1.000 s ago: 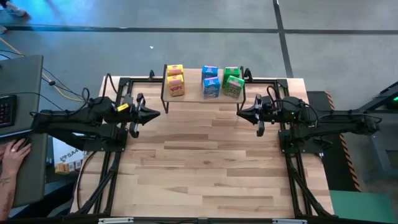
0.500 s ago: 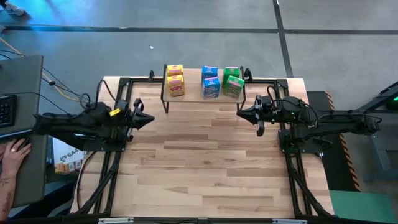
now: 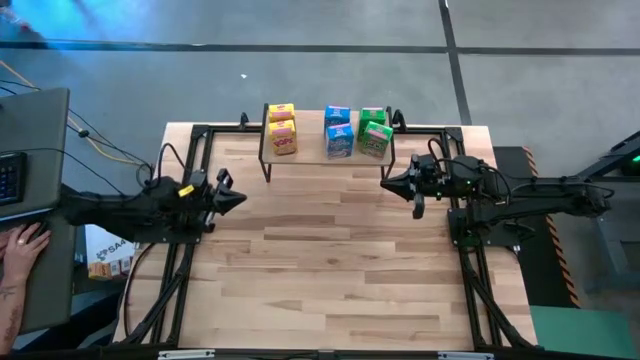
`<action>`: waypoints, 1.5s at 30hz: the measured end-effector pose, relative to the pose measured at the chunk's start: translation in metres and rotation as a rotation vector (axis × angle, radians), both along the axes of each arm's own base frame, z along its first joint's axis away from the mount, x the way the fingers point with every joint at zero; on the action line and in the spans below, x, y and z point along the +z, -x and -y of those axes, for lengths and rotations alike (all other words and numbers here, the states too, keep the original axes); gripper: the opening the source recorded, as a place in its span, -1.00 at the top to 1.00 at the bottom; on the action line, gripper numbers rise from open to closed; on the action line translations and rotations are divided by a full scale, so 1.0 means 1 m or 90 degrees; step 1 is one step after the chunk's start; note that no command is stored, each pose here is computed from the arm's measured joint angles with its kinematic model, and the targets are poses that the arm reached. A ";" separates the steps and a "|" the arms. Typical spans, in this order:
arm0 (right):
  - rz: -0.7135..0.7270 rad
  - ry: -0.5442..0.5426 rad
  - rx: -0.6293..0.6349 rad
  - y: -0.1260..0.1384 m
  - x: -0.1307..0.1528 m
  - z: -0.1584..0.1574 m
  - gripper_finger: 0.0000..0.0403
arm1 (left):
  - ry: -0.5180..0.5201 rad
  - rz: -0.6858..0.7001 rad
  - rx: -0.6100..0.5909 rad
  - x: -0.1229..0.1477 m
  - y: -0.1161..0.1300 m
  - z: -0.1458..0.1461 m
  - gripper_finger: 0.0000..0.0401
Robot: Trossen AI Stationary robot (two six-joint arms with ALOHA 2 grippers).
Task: Stack cereal on shelf
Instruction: Return to Home Position
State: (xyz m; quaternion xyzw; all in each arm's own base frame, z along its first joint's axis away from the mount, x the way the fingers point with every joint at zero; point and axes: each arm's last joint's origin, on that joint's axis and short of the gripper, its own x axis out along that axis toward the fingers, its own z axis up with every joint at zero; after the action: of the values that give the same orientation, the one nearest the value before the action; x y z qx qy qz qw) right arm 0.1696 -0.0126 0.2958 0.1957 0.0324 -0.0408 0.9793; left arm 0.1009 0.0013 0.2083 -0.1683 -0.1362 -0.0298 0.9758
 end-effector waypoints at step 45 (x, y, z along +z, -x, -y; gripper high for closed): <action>0.082 0.057 0.097 0.059 -0.082 -0.008 1.00 | -0.071 -0.161 0.007 -0.039 0.004 0.000 1.00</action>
State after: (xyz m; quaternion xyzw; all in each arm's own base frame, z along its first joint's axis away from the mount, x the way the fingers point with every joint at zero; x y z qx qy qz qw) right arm 0.1105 -0.0042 0.2134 0.1511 -0.0177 0.0450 0.9873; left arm 0.0973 0.0010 0.1690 -0.1154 -0.0109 -0.0106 0.9932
